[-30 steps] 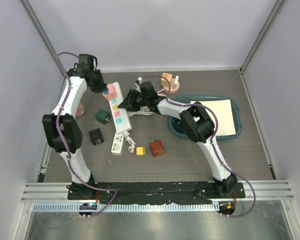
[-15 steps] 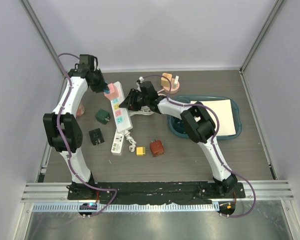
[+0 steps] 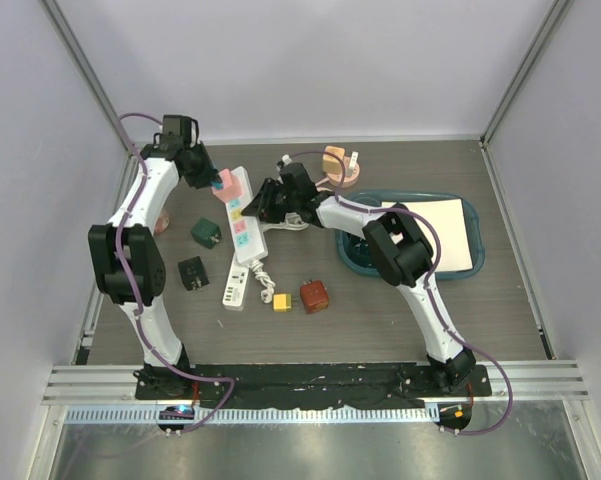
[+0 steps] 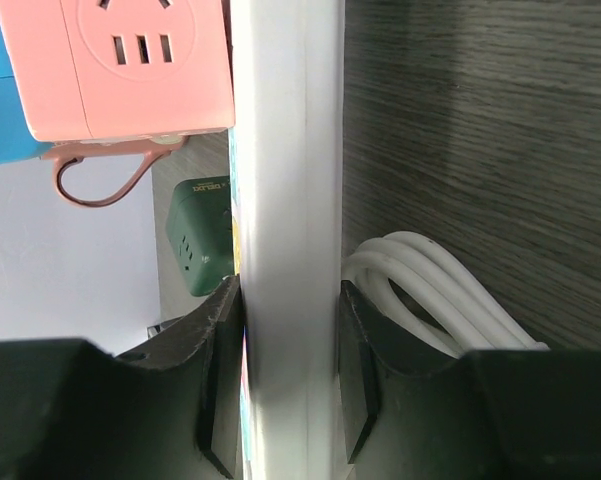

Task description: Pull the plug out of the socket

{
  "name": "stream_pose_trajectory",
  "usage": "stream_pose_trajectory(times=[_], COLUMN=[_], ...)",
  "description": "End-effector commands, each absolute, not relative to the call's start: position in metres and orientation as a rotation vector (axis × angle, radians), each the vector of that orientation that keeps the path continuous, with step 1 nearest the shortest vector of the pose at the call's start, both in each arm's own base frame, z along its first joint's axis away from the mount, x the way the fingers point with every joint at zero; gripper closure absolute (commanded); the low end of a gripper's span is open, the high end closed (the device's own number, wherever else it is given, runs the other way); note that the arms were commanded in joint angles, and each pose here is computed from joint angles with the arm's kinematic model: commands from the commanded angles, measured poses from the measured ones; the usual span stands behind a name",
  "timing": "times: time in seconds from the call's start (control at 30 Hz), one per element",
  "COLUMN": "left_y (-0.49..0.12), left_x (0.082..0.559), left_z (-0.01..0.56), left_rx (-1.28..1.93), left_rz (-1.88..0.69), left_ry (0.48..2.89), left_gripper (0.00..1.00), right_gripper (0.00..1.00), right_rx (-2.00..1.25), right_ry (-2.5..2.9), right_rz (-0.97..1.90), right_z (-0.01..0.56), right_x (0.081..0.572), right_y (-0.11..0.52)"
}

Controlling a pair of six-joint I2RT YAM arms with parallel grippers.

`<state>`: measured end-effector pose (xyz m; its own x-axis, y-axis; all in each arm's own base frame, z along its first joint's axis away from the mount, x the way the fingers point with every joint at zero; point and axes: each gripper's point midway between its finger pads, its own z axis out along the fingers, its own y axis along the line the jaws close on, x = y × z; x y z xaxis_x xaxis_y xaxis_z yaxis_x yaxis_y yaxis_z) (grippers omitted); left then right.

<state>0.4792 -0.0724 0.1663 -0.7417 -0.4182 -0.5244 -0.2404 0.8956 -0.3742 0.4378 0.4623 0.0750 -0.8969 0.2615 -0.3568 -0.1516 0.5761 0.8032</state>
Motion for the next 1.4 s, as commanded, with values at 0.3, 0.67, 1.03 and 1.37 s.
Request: stream_pose_trajectory(times=[0.3, 0.67, 1.03, 1.37], left_y=[-0.103, -0.101, -0.109, -0.12], left_x=[0.47, 0.467, 0.485, 0.472], left_z=[0.207, 0.194, 0.229, 0.211], left_rx=[-0.369, -0.275, -0.276, -0.399], left_rz=[-0.537, -0.371, -0.336, -0.67], left_ry=[2.489, 2.519, 2.395, 2.43], left_gripper=[1.0, 1.0, 1.0, 1.0], right_gripper=[0.99, 0.99, 0.99, 0.99], right_rx=[0.135, 0.17, 0.242, 0.275], right_ry=[2.308, 2.3, 2.306, 2.311], right_rz=[1.129, 1.177, 1.26, 1.254], right_z=[0.075, 0.079, 0.068, 0.064], right_x=[0.459, 0.459, 0.456, 0.458], right_y=[0.443, 0.445, 0.448, 0.444])
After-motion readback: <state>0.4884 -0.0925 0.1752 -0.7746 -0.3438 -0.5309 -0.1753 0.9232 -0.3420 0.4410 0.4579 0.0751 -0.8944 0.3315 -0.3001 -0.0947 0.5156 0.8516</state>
